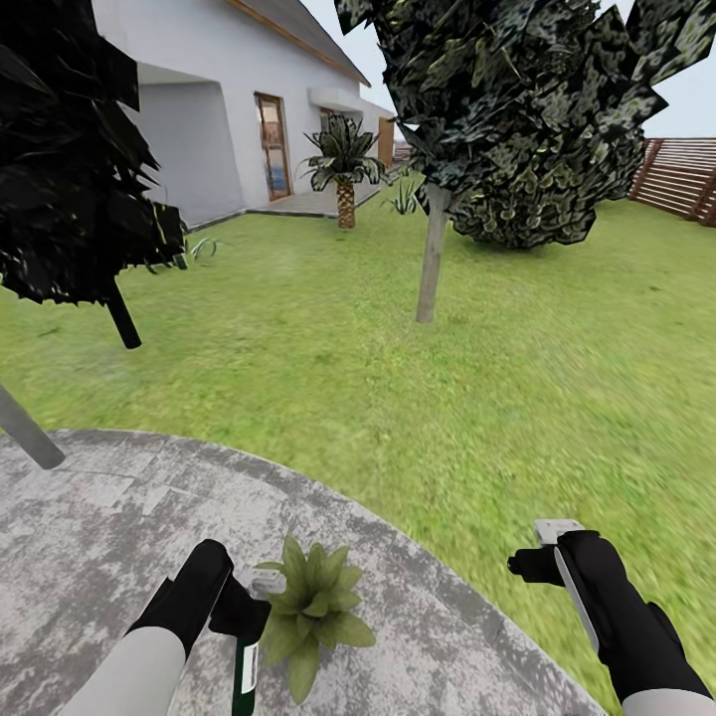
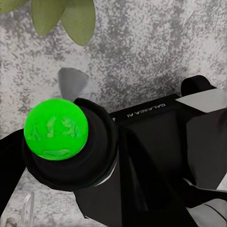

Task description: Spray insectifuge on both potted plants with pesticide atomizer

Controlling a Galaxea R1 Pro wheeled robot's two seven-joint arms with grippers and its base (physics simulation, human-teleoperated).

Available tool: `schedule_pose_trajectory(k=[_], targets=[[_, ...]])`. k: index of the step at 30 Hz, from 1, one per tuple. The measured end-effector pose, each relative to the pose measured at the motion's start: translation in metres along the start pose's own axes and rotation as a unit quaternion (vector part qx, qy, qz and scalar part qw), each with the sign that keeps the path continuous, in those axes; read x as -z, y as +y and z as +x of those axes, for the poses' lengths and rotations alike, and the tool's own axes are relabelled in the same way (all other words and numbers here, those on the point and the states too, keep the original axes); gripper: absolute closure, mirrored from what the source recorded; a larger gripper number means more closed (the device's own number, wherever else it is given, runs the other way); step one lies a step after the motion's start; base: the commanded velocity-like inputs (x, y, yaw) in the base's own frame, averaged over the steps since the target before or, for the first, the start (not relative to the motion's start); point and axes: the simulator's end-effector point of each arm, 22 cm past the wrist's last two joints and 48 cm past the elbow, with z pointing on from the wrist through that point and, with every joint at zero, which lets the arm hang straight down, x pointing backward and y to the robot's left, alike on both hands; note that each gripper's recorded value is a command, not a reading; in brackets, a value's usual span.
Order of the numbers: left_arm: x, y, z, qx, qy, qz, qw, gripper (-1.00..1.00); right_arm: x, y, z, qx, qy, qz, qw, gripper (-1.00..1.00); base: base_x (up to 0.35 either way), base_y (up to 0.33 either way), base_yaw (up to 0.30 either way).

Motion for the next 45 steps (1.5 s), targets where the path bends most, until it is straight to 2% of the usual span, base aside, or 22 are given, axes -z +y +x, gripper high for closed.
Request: schedule_pose_trajectory(k=[12, 21, 41, 45], targets=[[0.000, -0.001, 0.000, 0.000, 0.000, 0.001, 1.0000, 1.00, 0.000, 0.000, 0.000, 0.000, 0.000, 0.000, 1.0000, -1.00, 0.000, 0.000, 0.000], [-0.009, 0.001, -0.001, 0.000, 0.000, 0.002, 1.0000, 1.00, -0.015, 0.002, 0.014, 0.000, 0.016, -0.001, 0.9999, -1.00, 0.000, 0.000, 0.000], [-0.039, 0.011, -0.004, 0.000, 0.000, 0.000, 1.0000, 1.00, -0.046, 0.006, 0.026, 0.000, 0.017, -0.001, 0.9999, -1.00, 0.000, 0.000, 0.000], [-0.039, 0.011, -0.004, 0.000, 0.000, 0.001, 1.0000, 1.00, -0.046, 0.006, 0.026, 0.000, 0.017, -0.001, 0.9999, -1.00, 0.000, 0.000, 0.000]])
